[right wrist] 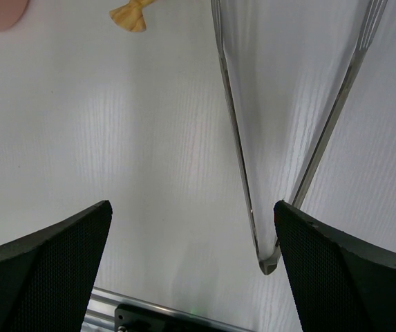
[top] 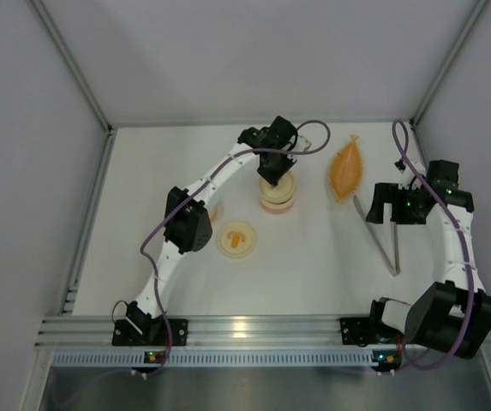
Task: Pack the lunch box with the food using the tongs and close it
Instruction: Close the box lid on the packing box.
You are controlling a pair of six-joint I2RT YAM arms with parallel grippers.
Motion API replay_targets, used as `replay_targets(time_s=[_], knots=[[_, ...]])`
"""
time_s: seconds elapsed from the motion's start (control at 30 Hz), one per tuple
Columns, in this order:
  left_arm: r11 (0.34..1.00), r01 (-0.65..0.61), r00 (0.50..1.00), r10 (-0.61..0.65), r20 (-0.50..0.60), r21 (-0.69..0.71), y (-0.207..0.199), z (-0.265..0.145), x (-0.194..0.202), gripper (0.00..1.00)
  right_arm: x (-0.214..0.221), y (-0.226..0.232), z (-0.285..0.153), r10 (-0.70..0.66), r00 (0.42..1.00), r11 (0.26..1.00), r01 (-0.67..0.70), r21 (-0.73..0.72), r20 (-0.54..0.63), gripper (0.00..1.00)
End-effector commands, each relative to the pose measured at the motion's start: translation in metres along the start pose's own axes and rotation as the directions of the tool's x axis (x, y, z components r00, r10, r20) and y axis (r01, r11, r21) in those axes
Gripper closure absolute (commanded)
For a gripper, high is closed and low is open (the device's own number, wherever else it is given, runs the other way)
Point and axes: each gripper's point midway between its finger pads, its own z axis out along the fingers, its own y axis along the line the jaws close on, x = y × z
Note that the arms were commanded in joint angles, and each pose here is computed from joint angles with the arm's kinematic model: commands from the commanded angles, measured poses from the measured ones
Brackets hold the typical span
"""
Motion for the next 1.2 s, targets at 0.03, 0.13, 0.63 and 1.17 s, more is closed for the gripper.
replay_targets(time_s=[0.03,0.13,0.63,1.17], knots=[[1.0,-0.002,0.999,0.001,0.053,0.014,-0.006,0.002,-0.017,0.98,-0.006,0.003,0.002,-0.031,0.999,0.999,0.031,-0.008,0.025,0.01],[1.0,0.0,0.999,-0.001,0.046,0.016,-0.007,0.005,-0.015,0.98,-0.005,0.003,0.003,-0.029,0.999,1.0,0.03,-0.011,0.021,0.01],[0.999,0.013,1.0,-0.013,-0.016,0.029,-0.01,0.019,0.001,0.96,-0.002,0.003,0.005,-0.029,0.999,1.0,0.029,-0.012,0.016,0.01],[0.992,-0.008,0.995,0.021,0.097,-0.126,0.014,-0.058,-0.019,1.0,-0.002,0.004,0.003,-0.03,0.999,0.999,0.031,-0.013,0.02,0.01]])
